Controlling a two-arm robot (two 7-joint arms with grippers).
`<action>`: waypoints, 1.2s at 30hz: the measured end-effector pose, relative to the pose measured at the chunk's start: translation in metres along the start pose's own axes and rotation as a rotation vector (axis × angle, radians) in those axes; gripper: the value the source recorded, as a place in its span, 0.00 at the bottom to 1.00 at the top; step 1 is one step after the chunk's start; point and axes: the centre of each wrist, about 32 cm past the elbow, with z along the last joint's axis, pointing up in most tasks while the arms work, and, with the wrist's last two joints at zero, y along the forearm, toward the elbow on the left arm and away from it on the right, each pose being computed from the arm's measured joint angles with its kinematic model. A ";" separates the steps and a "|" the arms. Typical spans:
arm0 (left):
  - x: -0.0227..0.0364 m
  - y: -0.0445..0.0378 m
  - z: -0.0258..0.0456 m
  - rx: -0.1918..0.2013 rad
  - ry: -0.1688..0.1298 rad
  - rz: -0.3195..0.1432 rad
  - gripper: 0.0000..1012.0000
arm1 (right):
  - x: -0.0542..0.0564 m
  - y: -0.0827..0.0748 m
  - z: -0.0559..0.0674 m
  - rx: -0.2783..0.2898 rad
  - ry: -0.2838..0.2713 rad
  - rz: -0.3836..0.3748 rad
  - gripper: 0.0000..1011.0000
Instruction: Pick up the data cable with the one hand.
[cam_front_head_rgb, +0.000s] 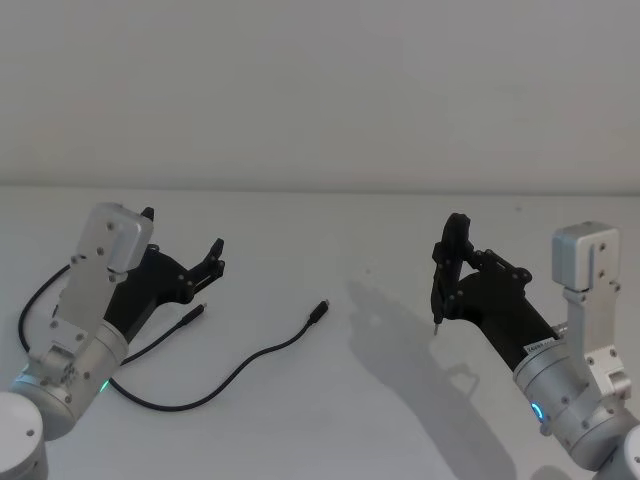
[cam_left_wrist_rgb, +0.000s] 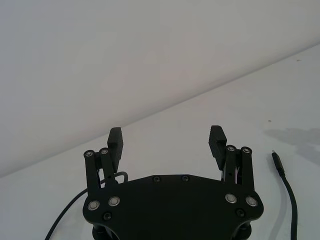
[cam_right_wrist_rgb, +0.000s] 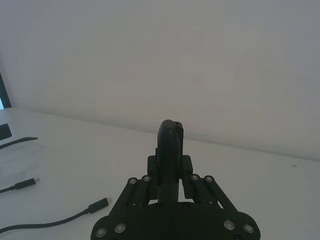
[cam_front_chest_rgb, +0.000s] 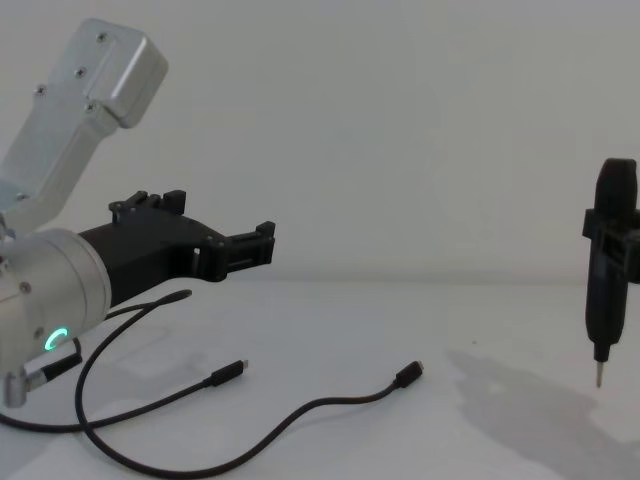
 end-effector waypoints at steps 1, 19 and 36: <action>0.0000 0.0000 0.0000 0.000 0.000 0.000 0.99 | 0.000 0.000 0.000 0.000 0.000 0.000 0.27; 0.0000 0.0000 0.0000 0.000 0.000 0.000 0.99 | 0.000 0.000 0.000 0.000 0.000 0.000 0.27; 0.0000 0.0000 0.0000 0.000 0.000 0.000 0.99 | 0.000 0.000 0.000 0.000 0.000 0.000 0.27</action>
